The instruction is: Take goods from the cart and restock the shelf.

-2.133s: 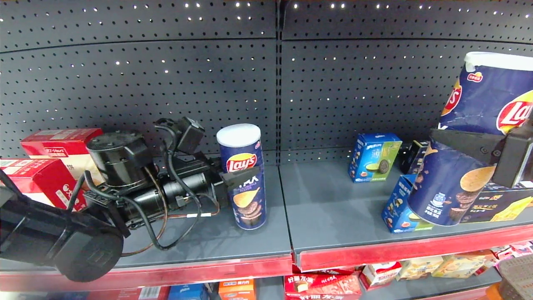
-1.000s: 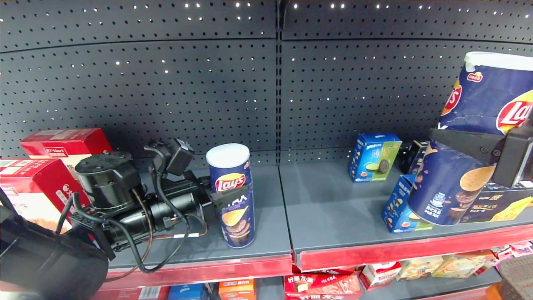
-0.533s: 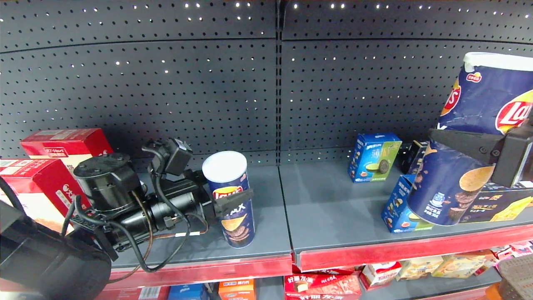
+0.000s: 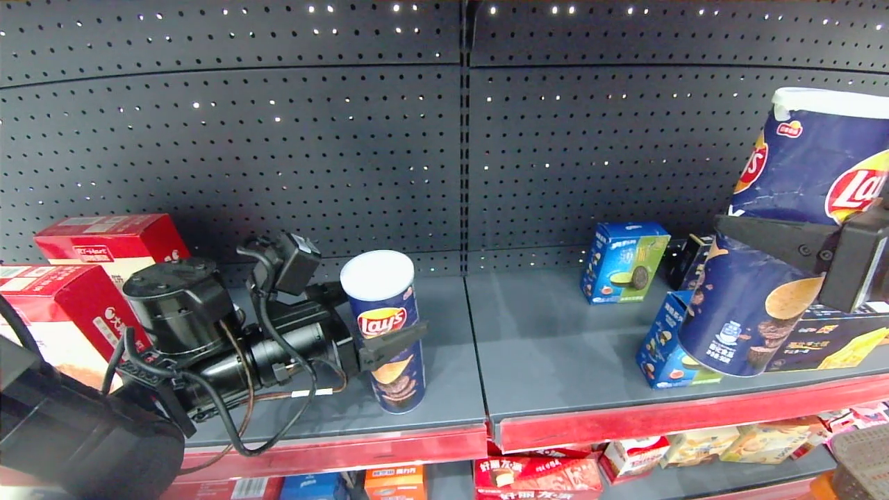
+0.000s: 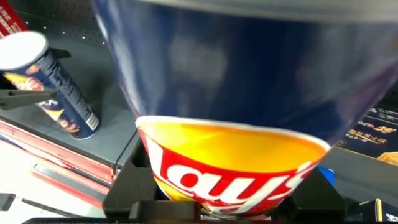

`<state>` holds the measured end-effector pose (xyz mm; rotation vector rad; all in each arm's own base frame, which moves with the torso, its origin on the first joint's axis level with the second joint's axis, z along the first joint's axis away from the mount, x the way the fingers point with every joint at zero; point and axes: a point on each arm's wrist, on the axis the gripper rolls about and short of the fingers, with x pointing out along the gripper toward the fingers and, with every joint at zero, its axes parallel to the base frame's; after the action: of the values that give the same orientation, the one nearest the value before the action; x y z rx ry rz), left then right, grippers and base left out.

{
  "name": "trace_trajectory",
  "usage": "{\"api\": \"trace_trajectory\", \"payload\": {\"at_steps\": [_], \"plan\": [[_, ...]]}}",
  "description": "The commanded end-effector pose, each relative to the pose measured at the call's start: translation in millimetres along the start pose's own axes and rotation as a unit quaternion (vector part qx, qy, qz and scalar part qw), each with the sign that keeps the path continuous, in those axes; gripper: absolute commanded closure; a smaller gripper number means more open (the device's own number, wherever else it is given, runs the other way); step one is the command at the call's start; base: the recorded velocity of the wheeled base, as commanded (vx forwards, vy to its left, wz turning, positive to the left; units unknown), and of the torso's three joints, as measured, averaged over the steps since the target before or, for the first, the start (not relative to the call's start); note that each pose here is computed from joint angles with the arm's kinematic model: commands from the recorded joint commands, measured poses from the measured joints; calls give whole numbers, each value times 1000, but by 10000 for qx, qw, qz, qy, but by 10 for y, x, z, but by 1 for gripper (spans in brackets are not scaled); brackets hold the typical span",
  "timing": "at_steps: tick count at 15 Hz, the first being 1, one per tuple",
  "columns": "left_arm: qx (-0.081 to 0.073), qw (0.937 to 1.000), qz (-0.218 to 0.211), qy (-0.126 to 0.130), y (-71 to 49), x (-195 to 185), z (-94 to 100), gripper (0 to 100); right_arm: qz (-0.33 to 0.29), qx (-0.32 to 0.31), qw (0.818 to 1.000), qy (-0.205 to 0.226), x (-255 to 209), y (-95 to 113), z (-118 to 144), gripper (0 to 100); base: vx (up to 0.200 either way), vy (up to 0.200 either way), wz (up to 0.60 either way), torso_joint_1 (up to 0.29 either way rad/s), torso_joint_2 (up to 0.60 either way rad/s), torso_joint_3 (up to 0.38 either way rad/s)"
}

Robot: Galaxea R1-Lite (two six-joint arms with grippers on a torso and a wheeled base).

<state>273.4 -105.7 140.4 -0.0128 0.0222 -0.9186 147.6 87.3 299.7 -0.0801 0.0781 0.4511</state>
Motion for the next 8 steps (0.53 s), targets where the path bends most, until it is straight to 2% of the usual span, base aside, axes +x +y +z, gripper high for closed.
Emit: {"api": "trace_trajectory", "payload": {"at_steps": [1,2,3,5,8], "plan": [[13,10000,53,51,5,-53,-33,0,-6,3,10000,0,-8,-2,-1,100,0,0,0,0,0,0],[17,10000,61,44,6,-59,-30,0,-6,3,10000,0,-8,-2,-1,100,0,0,0,0,0,0],[161,9998,145,-44,6,-148,-13,0,-6,2,10000,8,-11,-2,-8,100,0,0,0,0,0,0],[204,9993,291,-107,0,-291,43,0,-4,7,10000,38,-11,-1,-31,100,0,0,0,0,0,0],[232,9986,444,-157,-85,-513,97,0,-4,7,10000,38,-23,-2,-37,100,0,0,0,0,0,0]]}}
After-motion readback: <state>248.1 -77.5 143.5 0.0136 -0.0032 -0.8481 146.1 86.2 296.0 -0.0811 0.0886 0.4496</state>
